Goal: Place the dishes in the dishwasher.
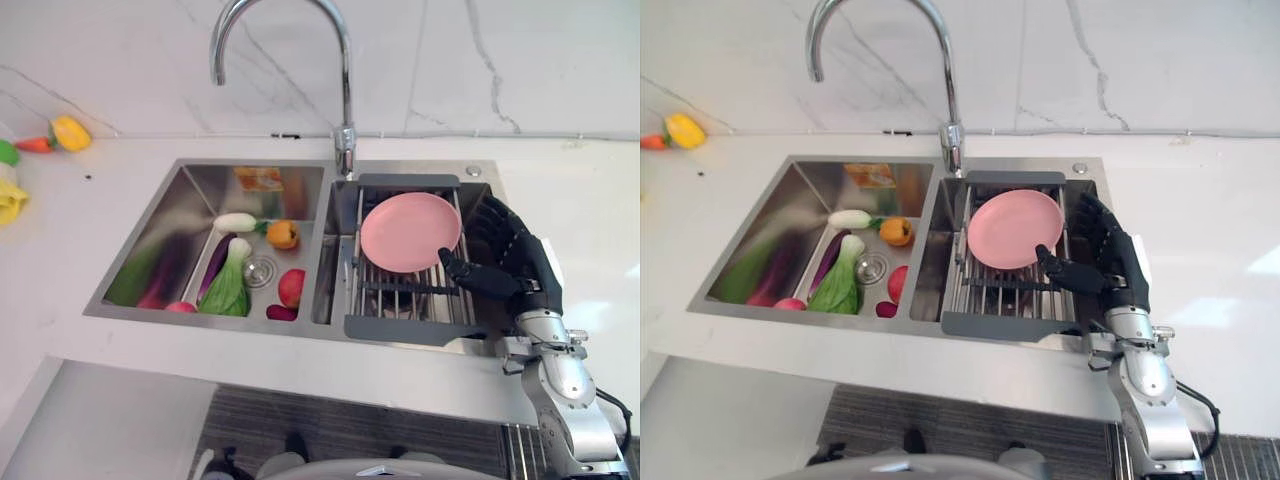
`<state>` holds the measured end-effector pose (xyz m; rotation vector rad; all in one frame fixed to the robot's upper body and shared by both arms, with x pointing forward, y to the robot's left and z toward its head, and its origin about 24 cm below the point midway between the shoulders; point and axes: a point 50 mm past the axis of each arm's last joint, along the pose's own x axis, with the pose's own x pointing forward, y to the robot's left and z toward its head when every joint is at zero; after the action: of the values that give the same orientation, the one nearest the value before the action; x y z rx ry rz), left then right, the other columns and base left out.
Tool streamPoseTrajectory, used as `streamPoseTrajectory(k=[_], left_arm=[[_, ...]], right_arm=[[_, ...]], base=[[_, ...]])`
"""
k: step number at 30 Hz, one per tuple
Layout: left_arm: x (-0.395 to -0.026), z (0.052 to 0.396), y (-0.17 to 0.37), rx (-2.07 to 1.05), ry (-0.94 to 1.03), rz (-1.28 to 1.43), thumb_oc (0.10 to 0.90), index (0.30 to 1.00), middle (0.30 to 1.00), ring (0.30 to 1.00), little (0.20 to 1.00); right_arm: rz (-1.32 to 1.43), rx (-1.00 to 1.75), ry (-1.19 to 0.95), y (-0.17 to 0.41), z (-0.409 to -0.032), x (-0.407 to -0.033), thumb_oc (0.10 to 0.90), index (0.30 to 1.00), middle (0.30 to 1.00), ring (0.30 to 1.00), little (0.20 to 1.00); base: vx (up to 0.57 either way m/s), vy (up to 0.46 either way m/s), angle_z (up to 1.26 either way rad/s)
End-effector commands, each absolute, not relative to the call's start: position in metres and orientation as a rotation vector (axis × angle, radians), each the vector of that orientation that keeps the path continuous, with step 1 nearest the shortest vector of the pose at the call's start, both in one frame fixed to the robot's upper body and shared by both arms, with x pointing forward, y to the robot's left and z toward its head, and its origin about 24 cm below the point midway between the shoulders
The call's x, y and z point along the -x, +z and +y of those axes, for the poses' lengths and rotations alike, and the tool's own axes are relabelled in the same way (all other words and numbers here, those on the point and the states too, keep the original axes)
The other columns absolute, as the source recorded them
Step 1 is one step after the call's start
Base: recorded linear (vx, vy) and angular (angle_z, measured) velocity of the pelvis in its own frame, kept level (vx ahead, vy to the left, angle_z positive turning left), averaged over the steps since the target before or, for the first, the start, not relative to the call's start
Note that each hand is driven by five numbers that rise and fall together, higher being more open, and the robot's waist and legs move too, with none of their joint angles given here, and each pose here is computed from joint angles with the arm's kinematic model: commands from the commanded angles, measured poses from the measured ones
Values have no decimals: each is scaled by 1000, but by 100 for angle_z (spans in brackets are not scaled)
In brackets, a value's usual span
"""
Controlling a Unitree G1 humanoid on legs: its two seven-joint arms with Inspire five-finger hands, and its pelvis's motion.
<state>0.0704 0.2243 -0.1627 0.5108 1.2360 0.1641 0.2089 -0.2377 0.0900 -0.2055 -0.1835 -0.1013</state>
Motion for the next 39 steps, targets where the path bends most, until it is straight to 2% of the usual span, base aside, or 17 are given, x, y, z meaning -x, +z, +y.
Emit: streamPoseTrajectory(k=[1,5,7,9,21,27,39], left_arm=[[-99,214,-161,-511,116,1170,800,900,900,900,900],[-89,220,-164,-575,52,1216,800,900,900,900,900],[-77,227,-165,-584,28,1262,800,900,900,900,900],[-71,229,-166,-588,14,1282,800,900,900,900,900],[-67,229,-167,-545,-6,1284,800,900,900,900,900],[-75,224,-166,-536,-14,1257,800,900,900,900,900],[-73,219,-167,-595,-27,1259,800,900,900,900,900]], right_arm=[[-588,464,-50,169,-228,-209,800,900,900,900,900],[-599,719,31,184,-229,-209,800,900,900,900,900],[-611,949,141,200,-226,-207,800,900,900,900,900],[-594,1058,208,205,-225,-206,800,900,900,900,900],[-433,1282,413,202,-230,-201,800,900,900,900,900],[-411,1366,407,191,-231,-202,800,900,900,900,900],[-440,1537,238,145,-229,-214,800,900,900,900,900]], base=[[5,23,21],[0,23,19],[-5,33,15],[-3,18,2],[-5,7,-3],[0,0,0],[0,0,0]])
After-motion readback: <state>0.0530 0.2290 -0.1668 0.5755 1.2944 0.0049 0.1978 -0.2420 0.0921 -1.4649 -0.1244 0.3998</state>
